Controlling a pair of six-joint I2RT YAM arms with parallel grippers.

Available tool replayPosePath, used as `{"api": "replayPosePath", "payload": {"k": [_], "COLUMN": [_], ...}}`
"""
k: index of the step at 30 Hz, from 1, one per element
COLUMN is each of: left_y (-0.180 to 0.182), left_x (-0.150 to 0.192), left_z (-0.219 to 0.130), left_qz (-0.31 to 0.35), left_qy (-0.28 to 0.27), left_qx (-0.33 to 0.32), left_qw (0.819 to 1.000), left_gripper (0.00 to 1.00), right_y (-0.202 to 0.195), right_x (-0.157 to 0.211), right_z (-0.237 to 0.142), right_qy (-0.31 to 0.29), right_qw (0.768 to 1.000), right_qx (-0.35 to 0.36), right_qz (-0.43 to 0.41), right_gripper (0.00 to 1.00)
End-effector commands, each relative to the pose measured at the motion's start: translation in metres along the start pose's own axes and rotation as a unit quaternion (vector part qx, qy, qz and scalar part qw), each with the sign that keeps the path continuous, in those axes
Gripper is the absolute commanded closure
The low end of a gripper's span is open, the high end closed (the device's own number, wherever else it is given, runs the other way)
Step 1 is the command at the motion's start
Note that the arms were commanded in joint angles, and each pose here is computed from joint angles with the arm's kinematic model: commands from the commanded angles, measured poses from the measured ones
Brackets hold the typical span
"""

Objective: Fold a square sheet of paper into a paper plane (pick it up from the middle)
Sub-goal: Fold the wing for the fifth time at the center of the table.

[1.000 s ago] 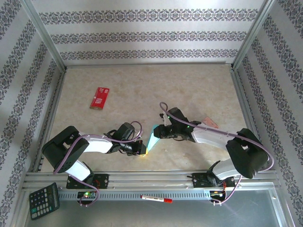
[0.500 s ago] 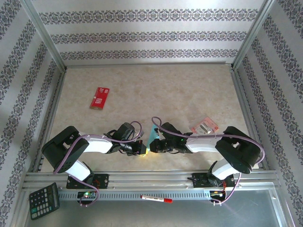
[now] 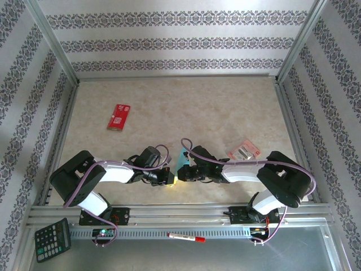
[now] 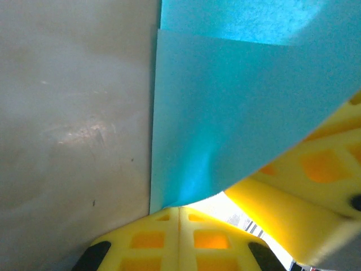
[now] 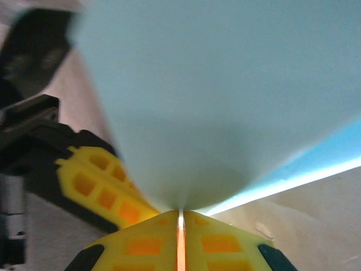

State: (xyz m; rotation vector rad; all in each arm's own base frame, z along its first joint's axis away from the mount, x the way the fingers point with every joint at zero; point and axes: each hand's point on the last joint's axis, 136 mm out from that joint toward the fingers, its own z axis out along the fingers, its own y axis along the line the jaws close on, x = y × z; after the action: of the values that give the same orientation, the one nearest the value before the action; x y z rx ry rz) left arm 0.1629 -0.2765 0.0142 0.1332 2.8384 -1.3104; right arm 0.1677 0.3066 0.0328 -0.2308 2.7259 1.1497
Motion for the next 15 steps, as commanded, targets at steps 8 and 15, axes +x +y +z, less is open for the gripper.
{"api": "replayPosePath", "payload": {"k": [8,15], "left_y": [0.065,0.066], "left_x": [0.043,0.043], "left_z": [-0.002,-0.002], "left_qz": [-0.074,-0.073], "left_qy": [0.053,0.055], "left_qx": [-0.113,-0.114], "left_qw": [0.989,0.989], "left_gripper": [1.0,1.0], "right_y": [0.014,0.018], "right_x": [0.0,-0.007], "right_z": [0.003,0.013], "right_qy": [0.006,0.011], "right_qw": [1.0,0.999], "right_qx": [-0.027,-0.031], "right_qz": [0.001,-0.003], "right_gripper": [0.87,0.88]}}
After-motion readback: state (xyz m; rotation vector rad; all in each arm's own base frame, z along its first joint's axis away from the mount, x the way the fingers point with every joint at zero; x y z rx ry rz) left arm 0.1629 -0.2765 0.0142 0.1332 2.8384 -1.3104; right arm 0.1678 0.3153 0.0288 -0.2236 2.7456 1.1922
